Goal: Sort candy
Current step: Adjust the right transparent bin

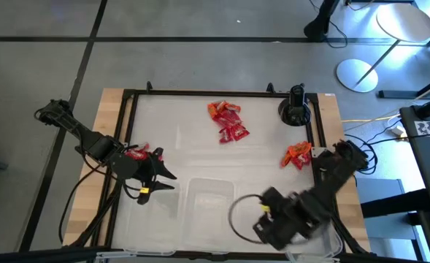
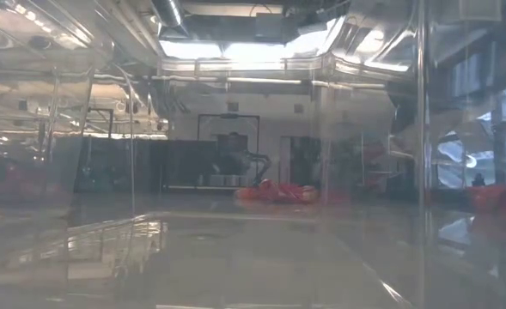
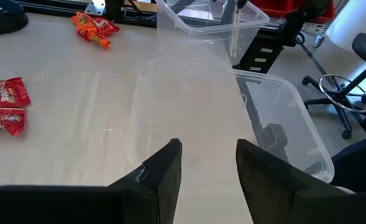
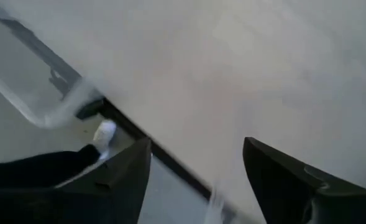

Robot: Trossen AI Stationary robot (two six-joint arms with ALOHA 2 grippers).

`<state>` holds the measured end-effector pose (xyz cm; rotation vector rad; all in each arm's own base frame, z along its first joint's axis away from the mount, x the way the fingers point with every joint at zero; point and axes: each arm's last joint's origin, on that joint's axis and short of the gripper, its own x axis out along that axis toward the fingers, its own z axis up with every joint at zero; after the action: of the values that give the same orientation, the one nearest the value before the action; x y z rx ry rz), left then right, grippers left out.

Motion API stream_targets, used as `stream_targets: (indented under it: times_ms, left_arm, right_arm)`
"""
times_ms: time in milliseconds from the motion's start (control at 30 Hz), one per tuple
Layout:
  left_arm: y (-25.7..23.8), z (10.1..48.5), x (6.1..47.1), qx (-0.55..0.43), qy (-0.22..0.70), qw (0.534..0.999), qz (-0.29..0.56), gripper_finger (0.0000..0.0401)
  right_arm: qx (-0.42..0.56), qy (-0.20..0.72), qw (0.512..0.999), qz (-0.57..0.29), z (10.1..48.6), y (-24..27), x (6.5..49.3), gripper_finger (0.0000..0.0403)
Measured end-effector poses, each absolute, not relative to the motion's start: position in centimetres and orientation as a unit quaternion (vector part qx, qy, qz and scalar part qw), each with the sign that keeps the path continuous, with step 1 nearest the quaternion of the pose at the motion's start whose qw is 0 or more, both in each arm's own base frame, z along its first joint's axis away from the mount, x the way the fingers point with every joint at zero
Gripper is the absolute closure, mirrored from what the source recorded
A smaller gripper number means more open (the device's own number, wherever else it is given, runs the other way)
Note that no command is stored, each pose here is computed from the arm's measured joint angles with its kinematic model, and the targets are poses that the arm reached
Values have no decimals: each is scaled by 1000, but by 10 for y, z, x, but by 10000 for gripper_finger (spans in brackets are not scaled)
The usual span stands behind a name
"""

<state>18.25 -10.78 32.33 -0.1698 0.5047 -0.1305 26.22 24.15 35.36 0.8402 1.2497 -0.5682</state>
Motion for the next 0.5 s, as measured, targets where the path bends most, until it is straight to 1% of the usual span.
stream_targets:
  times_ms: [133, 267, 367, 500]
  left_arm:
    - [-108, 323, 183, -78, 249, 963, -66, 258]
    - [-108, 323, 183, -74, 248, 963, -67, 258]
    - [-108, 323, 183, -71, 248, 964, -67, 258]
    - [-108, 323, 183, -73, 248, 964, -67, 258]
  right_arm:
    - [403, 579, 643, -299, 341, 261, 241, 110]
    - [412, 588, 621, -314, 323, 272, 234, 84]
    - [424, 589, 614, -311, 311, 277, 235, 81]
    - [427, 601, 599, -312, 295, 279, 237, 95]
